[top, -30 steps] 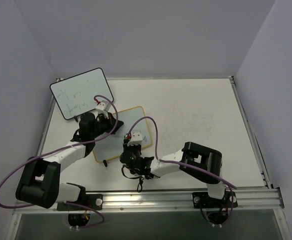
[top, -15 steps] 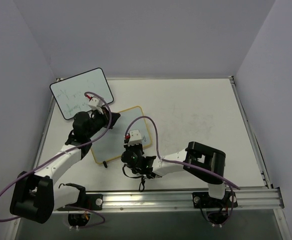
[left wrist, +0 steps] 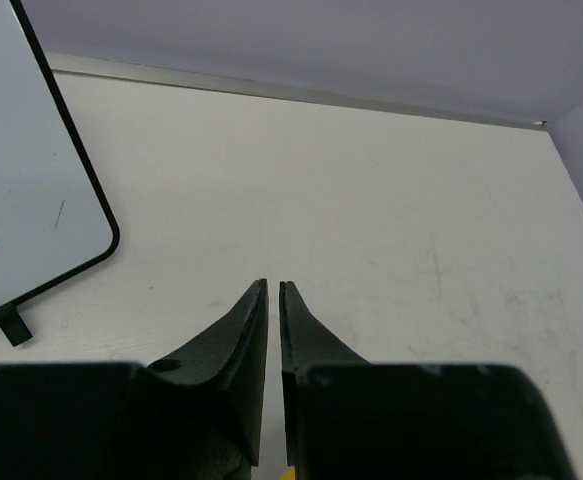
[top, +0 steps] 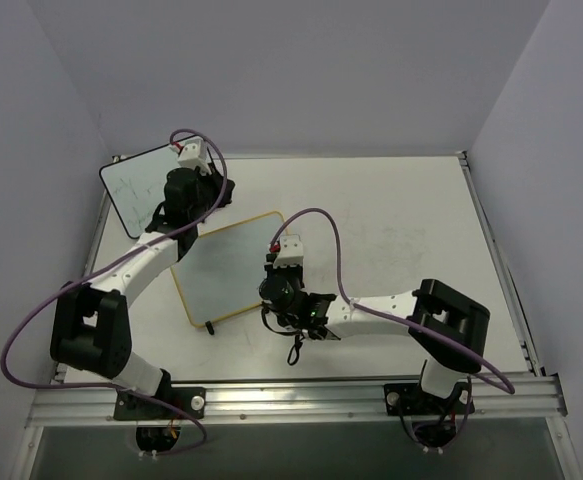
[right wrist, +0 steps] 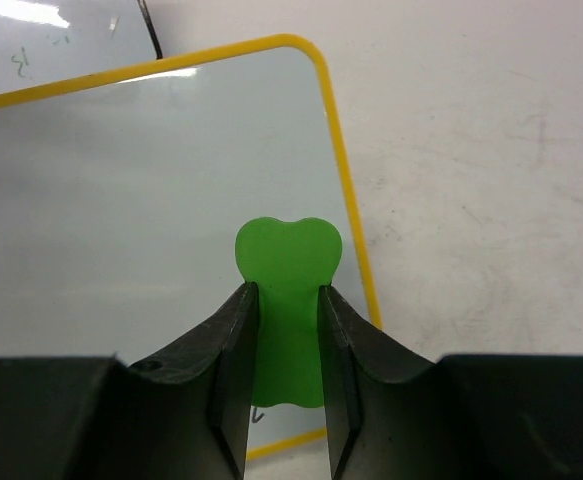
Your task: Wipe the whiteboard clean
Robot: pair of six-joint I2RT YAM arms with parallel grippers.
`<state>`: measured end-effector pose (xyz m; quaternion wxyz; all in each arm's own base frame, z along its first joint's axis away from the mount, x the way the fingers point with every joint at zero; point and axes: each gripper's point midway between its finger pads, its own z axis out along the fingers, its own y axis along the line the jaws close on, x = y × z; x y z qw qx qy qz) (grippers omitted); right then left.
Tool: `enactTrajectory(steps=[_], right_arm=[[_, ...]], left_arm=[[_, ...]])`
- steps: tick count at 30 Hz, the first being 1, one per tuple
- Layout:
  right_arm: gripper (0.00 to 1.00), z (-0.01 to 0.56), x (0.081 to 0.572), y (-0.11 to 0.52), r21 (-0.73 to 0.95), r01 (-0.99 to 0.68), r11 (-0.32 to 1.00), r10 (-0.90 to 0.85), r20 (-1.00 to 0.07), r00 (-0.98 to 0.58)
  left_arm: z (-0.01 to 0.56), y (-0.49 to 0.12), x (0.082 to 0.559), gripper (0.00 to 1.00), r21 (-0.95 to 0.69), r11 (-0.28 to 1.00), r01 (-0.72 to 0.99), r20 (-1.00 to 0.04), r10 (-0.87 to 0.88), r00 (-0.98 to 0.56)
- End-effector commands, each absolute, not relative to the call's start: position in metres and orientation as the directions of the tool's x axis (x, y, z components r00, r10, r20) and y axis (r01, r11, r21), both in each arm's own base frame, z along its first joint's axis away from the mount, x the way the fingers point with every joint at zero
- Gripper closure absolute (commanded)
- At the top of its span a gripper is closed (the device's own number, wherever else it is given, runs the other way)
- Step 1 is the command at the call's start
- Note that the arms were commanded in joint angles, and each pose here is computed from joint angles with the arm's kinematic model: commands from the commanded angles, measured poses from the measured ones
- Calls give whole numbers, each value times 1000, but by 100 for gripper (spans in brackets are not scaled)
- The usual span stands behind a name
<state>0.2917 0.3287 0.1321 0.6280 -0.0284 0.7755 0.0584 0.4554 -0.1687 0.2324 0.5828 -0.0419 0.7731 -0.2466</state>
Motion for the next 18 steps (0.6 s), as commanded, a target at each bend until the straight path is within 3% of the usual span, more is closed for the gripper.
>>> enactTrajectory(steps=[1,18], right_arm=[[100,139,297,311,37,-67,997,22,-979,-204],[100,129,309,289,54,-83,995,36,-978,-203]], left_arm=[[219,-166,469,83,-407,906,115,-862,-340,-376],[153,-167,443,83,-363,931,45,-821,-296,-489]])
